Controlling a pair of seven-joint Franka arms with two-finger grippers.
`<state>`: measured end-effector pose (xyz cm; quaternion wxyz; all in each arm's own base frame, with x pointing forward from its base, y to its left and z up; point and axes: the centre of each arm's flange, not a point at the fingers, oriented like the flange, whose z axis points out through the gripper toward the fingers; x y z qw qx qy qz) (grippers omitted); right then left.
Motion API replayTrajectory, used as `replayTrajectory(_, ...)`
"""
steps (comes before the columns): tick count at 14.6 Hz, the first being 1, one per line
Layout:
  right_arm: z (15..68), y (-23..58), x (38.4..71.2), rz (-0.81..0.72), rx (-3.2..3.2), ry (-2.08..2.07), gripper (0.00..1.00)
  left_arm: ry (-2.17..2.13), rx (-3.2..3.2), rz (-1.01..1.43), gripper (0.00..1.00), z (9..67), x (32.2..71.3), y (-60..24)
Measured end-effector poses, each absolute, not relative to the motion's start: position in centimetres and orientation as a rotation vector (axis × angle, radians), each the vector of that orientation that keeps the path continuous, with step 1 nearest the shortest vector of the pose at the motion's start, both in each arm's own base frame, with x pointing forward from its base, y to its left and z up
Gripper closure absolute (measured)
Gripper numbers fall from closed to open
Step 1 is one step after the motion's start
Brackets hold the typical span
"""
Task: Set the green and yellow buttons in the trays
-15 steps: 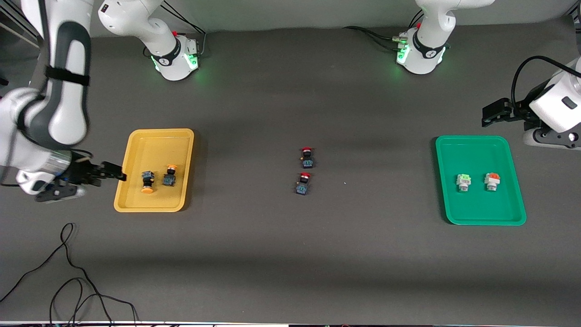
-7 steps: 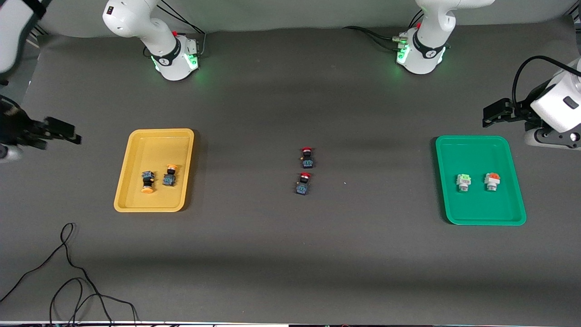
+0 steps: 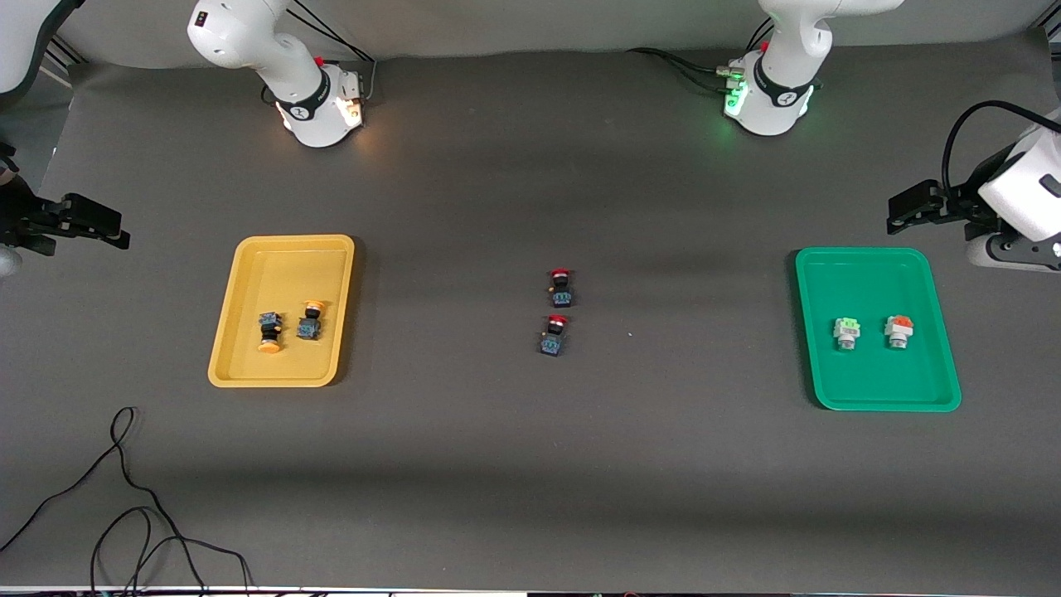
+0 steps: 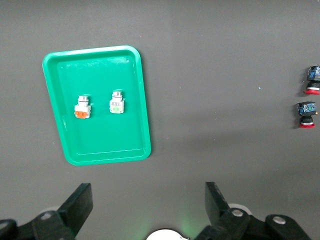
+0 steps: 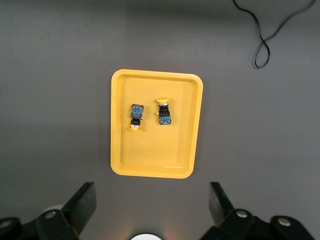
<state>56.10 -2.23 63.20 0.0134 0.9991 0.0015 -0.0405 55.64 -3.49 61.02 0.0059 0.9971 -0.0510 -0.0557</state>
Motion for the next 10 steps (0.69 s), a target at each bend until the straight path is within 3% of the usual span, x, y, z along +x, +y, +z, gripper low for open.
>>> replayTrajectory(6, 62.1, 0.9, 57.0, -0.162, 3.105, -0.088, 0.00, -0.163, 3.121, -0.167, 0.00, 61.2, 55.7, -3.6)
replayTrajectory(10, 60.5, 0.9, 58.7, -0.291, 3.065, -0.069, 0.00, -0.166, 3.122, -0.164, 0.00, 61.2, 55.7, -3.7)
